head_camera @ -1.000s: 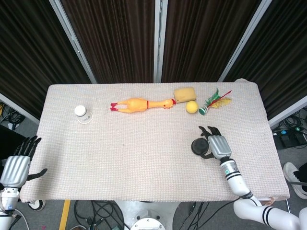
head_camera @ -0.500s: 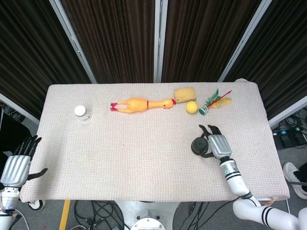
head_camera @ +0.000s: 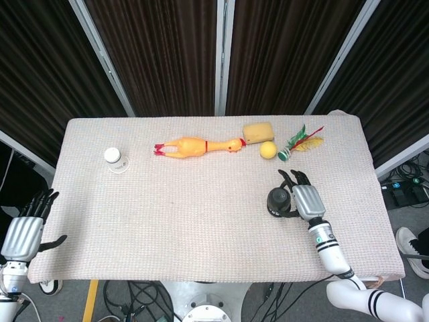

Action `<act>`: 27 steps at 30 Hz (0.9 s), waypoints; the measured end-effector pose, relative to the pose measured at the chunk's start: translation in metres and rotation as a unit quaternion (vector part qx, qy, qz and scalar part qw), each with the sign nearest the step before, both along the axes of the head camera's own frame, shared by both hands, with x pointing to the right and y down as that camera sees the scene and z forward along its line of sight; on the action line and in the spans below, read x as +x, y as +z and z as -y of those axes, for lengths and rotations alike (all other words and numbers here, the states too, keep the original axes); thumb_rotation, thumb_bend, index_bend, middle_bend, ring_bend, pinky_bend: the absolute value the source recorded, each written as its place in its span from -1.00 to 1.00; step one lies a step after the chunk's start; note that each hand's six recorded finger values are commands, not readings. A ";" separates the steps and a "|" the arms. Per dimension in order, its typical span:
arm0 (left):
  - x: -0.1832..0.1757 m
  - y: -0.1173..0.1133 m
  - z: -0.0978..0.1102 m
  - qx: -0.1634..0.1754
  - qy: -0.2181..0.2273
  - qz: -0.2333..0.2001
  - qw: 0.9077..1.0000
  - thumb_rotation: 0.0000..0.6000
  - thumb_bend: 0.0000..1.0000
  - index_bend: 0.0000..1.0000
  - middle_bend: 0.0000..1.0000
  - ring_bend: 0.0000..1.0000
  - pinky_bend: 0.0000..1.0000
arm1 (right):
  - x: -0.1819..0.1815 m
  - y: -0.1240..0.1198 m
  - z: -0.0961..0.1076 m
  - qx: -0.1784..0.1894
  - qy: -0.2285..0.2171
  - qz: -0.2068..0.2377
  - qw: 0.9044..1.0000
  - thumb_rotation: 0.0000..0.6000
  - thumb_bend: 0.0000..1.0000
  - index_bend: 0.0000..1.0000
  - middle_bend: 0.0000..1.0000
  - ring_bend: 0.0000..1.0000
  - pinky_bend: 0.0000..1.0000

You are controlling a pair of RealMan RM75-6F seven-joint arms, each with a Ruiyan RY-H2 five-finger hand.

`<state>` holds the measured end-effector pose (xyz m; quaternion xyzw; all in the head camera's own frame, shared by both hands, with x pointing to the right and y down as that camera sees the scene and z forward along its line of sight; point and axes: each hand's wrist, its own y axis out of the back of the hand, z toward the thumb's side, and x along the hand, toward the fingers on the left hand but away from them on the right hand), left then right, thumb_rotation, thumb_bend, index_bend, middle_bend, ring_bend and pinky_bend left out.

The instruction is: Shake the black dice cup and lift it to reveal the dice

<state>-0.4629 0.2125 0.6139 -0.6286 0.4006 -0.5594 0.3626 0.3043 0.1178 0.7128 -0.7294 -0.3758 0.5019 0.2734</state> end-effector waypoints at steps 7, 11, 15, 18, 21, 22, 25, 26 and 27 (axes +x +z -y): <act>0.002 0.000 0.001 0.000 0.003 -0.001 1.000 1.00 -0.74 -0.91 -0.94 -1.00 -0.63 | 0.020 -0.018 0.009 0.031 0.020 -0.004 0.999 1.00 -0.84 -1.00 -0.19 -0.96 -1.00; 0.003 0.000 0.002 0.000 0.005 -0.002 1.000 1.00 -0.73 -0.91 -0.94 -1.00 -0.63 | 0.047 -0.027 0.009 0.038 0.045 -0.018 0.998 1.00 -0.84 -1.00 -0.19 -0.96 -1.00; 0.005 0.001 0.001 0.000 0.007 -0.002 1.000 1.00 -0.74 -0.91 -0.94 -1.00 -0.63 | 0.072 -0.030 0.006 0.039 0.068 -0.030 0.996 1.00 -0.84 -1.00 -0.19 -0.96 -1.00; 0.005 0.001 0.001 -0.001 0.009 -0.001 1.000 1.00 -0.74 -0.91 -0.94 -1.00 -0.63 | 0.083 -0.029 0.003 0.034 0.077 -0.036 0.996 1.00 -0.84 -1.00 -0.19 -0.96 -1.00; 0.006 0.001 0.001 0.000 0.010 0.000 1.000 1.00 -0.74 -0.91 -0.94 -1.00 -0.63 | 0.088 -0.024 0.000 0.028 0.082 -0.037 0.996 1.00 -0.83 -1.00 -0.19 -0.96 -1.00; 0.006 0.001 0.001 0.000 0.011 0.001 1.000 1.00 -0.74 -0.91 -0.94 -1.00 -0.63 | 0.088 -0.022 -0.001 0.026 0.082 -0.036 0.996 1.00 -0.84 -1.00 -0.19 -0.96 -1.00; 0.006 0.002 0.001 -0.002 0.011 0.003 1.000 1.00 -0.74 -0.91 -0.94 -1.00 -0.63 | 0.087 -0.015 -0.002 0.021 0.080 -0.035 0.996 1.00 -0.84 -1.00 -0.19 -0.96 -1.00; 0.006 0.003 0.000 -0.002 0.010 0.003 1.000 1.00 -0.74 -0.91 -0.94 -1.00 -0.63 | 0.087 -0.013 -0.002 0.020 0.078 -0.036 0.996 1.00 -0.84 -1.00 -0.19 -0.96 -1.00; 0.005 0.003 0.000 -0.002 0.009 0.004 1.000 1.00 -0.73 -0.91 -0.94 -1.00 -0.63 | 0.086 -0.010 -0.002 0.019 0.077 -0.036 0.996 1.00 -0.83 -1.00 -0.19 -0.96 -1.00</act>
